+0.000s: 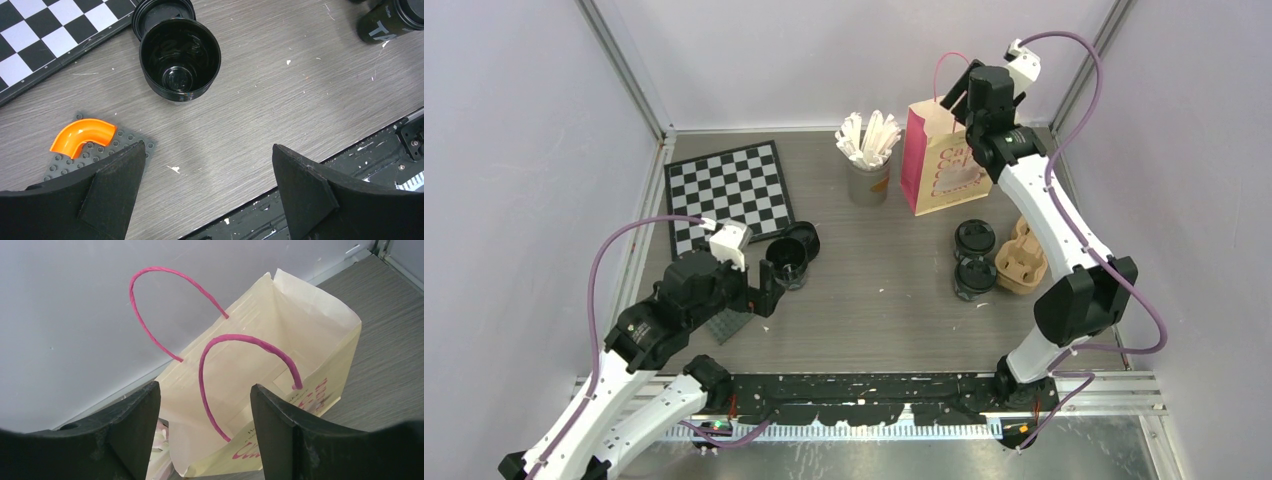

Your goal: Pack the takeout coffee

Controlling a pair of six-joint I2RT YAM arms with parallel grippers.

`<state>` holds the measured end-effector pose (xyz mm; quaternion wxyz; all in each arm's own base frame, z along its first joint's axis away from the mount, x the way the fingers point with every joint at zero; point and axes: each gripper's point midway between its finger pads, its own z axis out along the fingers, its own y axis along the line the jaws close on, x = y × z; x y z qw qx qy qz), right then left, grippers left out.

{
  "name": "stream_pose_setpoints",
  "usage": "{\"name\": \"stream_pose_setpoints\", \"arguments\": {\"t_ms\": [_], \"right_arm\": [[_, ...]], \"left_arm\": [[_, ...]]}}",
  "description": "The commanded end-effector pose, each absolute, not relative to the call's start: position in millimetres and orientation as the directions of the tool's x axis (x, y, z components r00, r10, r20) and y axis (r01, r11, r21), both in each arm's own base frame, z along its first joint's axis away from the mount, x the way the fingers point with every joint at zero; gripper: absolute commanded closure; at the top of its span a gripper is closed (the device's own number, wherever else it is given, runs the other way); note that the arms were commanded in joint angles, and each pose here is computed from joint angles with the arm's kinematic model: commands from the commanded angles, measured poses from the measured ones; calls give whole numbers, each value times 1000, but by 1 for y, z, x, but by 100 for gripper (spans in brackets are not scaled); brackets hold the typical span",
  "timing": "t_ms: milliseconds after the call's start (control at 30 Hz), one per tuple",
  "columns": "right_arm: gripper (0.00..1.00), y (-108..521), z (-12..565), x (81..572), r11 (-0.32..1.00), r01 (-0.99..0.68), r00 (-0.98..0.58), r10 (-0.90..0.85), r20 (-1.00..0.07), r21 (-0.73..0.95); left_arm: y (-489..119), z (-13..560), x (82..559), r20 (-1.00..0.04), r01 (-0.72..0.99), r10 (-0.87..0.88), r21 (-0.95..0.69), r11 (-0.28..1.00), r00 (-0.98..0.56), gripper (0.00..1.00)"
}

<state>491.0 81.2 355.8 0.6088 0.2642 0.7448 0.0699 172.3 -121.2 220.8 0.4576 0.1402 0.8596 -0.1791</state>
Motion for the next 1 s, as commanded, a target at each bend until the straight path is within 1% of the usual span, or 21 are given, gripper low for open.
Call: {"name": "stream_pose_setpoints", "arguments": {"t_ms": [0, 133, 200, 300, 400, 533, 633, 833, 967], "right_arm": [[30, 77, 386, 505, 823, 288, 16, 508, -861, 490], [33, 80, 380, 515, 831, 285, -3, 499, -867, 478], [37, 83, 378, 520, 841, 271, -18, 491, -871, 468], [52, 82, 381, 521, 851, 267, -16, 473, -881, 452], [69, 82, 393, 519, 865, 241, -7, 455, -890, 440], [85, 87, 413, 515, 889, 172, 3, 430, -903, 424], [99, 86, 424, 513, 908, 148, 8, 395, -919, 392], [100, 85, 436, 515, 931, 110, 5, 348, -937, 347], [100, 83, 453, 508, 941, 94, 28, 324, -946, 325]], "left_arm": [[-124, 227, 173, -853, 421, 64, -189, 887, -517, 0], [-123, 228, 173, -858, 419, 60, -187, 888, -511, 0], [-123, 228, 172, -858, 420, 60, -188, 888, -510, 0], [-123, 229, 172, -859, 421, 60, -187, 888, -509, 0], [-122, 229, 173, -859, 419, 61, -185, 889, -508, 0], [-122, 229, 173, -859, 419, 62, -184, 889, -508, 0], [-122, 229, 172, -859, 419, 60, -186, 889, -509, 0], [-122, 228, 173, -857, 418, 62, -185, 889, -511, 0], [-124, 229, 170, -859, 435, 63, -193, 880, -508, 0]]}}
